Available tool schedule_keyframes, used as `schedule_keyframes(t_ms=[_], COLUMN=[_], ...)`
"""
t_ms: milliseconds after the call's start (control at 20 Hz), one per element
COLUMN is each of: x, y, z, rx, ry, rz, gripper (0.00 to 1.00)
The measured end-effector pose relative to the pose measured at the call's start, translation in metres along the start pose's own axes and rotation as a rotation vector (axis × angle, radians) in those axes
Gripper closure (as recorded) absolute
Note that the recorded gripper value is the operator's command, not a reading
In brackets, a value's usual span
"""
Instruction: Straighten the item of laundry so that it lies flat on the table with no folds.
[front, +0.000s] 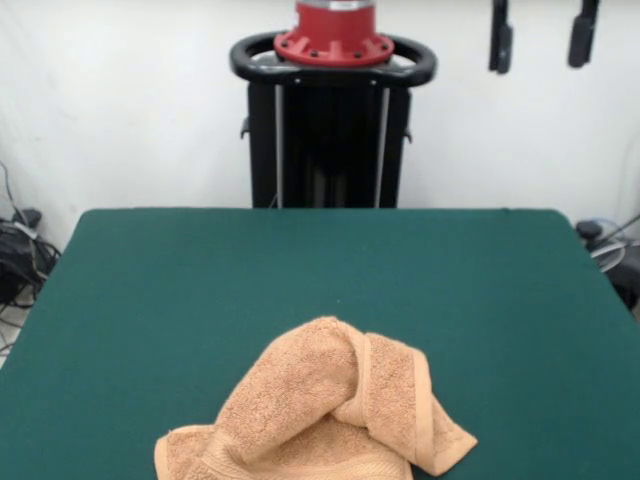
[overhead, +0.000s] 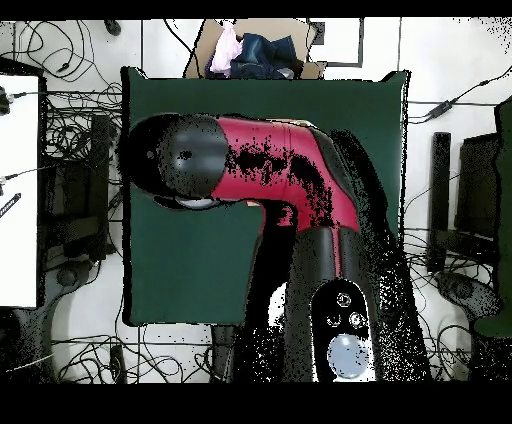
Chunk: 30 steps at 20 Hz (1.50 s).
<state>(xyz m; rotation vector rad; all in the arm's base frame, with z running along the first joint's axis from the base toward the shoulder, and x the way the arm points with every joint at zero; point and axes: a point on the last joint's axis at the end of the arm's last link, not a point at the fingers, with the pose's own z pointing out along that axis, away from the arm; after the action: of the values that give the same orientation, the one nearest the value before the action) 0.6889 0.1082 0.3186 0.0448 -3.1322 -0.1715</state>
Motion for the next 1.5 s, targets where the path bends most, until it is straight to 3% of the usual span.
schedule_keyframes(t_ms=[250,350,400,500,550,700,900,1100,1500], x=[-0.006,-0.008,-0.011,-0.013,-0.015,-0.016,-0.006,0.019,0.058], y=[0.004,0.004,-0.003,-0.01,-0.02,-0.051,-0.084,-0.107,-0.098], z=[-0.01,-0.007,-0.001,0.005,0.011,0.027,0.04,0.054,0.065], rx=[0.012,0.017,0.025,0.03,0.036,0.05,0.068,0.075,0.073], ry=[-0.091,-0.171,-0.273,-0.328,-0.387,-0.481,-0.511,-0.471,-0.416], rz=[-0.004,0.0,0.015,0.026,0.042,0.087,0.139,0.179,0.18], gripper=[0.0,0.0,0.0,0.0,0.0,0.0,0.0,0.0,0.0])
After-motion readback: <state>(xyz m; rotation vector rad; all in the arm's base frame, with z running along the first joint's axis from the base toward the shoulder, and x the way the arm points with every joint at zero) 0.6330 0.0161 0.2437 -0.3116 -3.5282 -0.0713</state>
